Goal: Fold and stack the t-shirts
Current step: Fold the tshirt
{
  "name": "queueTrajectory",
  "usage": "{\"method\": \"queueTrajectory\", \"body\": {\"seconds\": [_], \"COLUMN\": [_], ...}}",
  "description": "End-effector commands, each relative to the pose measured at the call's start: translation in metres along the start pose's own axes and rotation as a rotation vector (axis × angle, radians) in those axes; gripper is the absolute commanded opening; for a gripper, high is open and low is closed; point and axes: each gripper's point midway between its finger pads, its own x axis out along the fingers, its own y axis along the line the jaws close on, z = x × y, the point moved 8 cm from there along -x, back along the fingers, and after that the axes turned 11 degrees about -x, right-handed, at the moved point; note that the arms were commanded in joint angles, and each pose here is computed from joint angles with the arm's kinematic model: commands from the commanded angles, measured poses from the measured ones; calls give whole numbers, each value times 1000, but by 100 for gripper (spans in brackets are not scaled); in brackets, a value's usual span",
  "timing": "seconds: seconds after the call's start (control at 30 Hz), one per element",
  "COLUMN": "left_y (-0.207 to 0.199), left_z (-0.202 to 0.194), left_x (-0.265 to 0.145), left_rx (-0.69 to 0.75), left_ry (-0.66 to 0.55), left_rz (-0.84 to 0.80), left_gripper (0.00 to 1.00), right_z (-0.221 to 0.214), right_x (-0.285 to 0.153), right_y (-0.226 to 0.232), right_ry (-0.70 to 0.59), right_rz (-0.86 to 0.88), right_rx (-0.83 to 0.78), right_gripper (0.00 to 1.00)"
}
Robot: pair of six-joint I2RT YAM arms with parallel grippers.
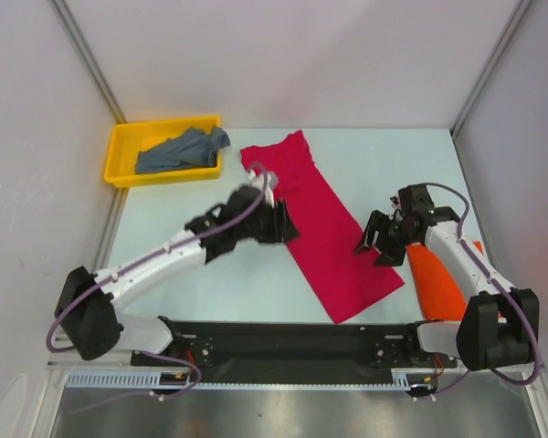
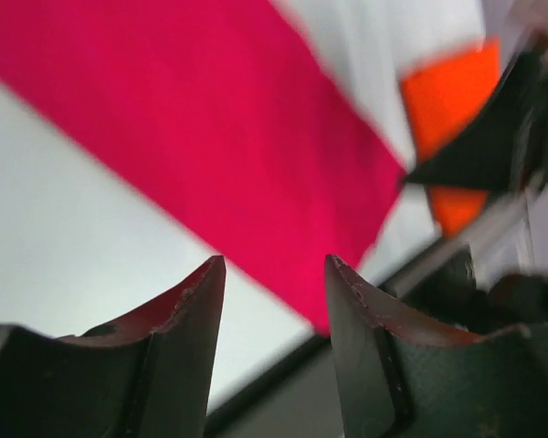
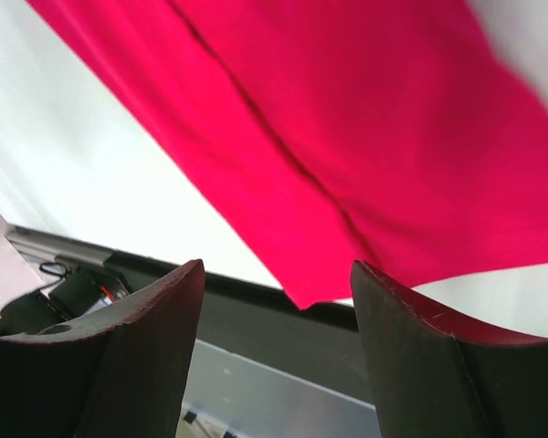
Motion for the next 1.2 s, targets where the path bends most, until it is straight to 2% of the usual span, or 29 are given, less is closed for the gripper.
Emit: {"method": "queueTrajectory", "body": {"seconds": [0.0,0.07,0.1,0.27,0.37,0.53,0.77,0.83,0.87,0.9,1.17], "left_y": [3,4,2,-11,-16,-7,-11,-10,-7,-6,-3], "left_z": [-57,-90,-99,-132,-148,-179,-193,-197,-201,-202,-210], "left_x": [5,9,9,23,38,59,64,65,66,66,78], "left_rx": [-319,-363,-423,-503,-552,-618,-622,-631,-642,-649,-678], "left_ry": [72,110,125,167,204,311,354,377,390,395,405], "left_rz": [20,12,21,-35,-48,38,73,88,109,115,112], "left_gripper": [51,51,51,49,36,40,40,44,50,50,42], "right_z": [20,22,23,20,17,18,13,10,9,8,3], "right_x": [-16,-14,-12,-9,-11,-16,-23,-22,-22,-21,-25], "right_y": [-4,-10,-12,-24,-23,-24,-21,-22,-23,-24,-29], "right_ry": [-57,-53,-53,-38,-48,-90,-121,-120,-120,-120,-133], "right_rz": [34,24,23,29,40,62,78,79,80,77,71], "right_rx": [-76,-79,-79,-61,-66,-26,-24,-19,-20,-16,-10], "right_gripper": [72,72,72,73,73,74,75,75,75,75,75]}}
